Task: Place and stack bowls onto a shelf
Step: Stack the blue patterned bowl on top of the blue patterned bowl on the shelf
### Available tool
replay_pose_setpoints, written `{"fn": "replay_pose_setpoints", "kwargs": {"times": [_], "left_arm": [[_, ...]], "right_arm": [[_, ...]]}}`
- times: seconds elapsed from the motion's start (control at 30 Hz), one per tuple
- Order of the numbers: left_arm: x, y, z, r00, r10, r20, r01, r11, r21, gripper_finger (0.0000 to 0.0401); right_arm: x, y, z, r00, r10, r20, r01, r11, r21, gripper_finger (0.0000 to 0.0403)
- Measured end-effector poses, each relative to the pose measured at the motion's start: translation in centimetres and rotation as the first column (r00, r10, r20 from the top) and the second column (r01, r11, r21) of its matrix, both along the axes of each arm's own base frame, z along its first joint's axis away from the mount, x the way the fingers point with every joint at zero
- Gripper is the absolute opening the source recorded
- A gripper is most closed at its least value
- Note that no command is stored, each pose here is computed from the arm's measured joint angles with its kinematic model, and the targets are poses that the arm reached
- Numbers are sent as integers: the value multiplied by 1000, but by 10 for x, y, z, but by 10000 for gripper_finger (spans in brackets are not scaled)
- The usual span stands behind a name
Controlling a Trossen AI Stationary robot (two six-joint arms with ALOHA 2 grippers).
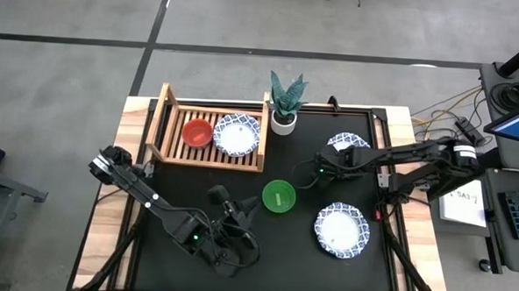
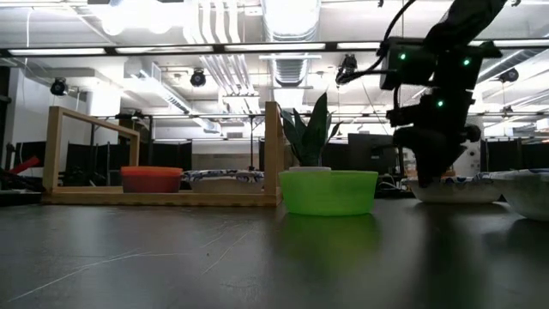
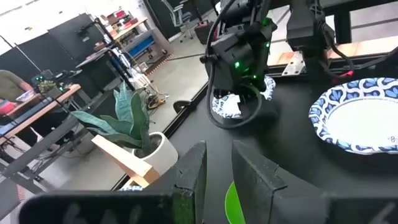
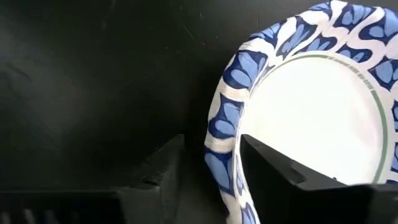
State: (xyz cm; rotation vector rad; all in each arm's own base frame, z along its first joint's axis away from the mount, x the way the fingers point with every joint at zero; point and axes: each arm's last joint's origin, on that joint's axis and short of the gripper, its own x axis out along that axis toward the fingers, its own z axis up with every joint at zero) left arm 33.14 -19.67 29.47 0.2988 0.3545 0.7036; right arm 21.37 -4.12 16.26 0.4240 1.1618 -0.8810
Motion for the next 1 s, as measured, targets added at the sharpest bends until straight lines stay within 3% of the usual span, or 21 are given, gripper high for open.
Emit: {"fn": "replay_pose_setpoints", "kwargs": {"times": [0.27,0.5,0.67,0.87,1.0], "left_arm": [[0,0,-1,1000,-3,-3,3,1000,-9,58],[0,-1,-3,999,-33,-3,33,996,-80,58],[-1,-1,-6,997,-66,-27,62,989,-135,58],[-1,-1,-6,994,-92,-52,84,986,-143,58],[0,-4,-8,977,-177,-115,155,971,-182,58]], "right_arm": [[4,-1,-11,999,3,-50,-4,1000,-14,25],[-2,13,11,997,74,28,-74,997,-6,11],[-9,36,50,961,183,205,-178,983,-44,11],[-28,70,102,833,338,438,-318,940,-122,11],[-38,96,126,647,511,565,-488,848,-208,11]]}}
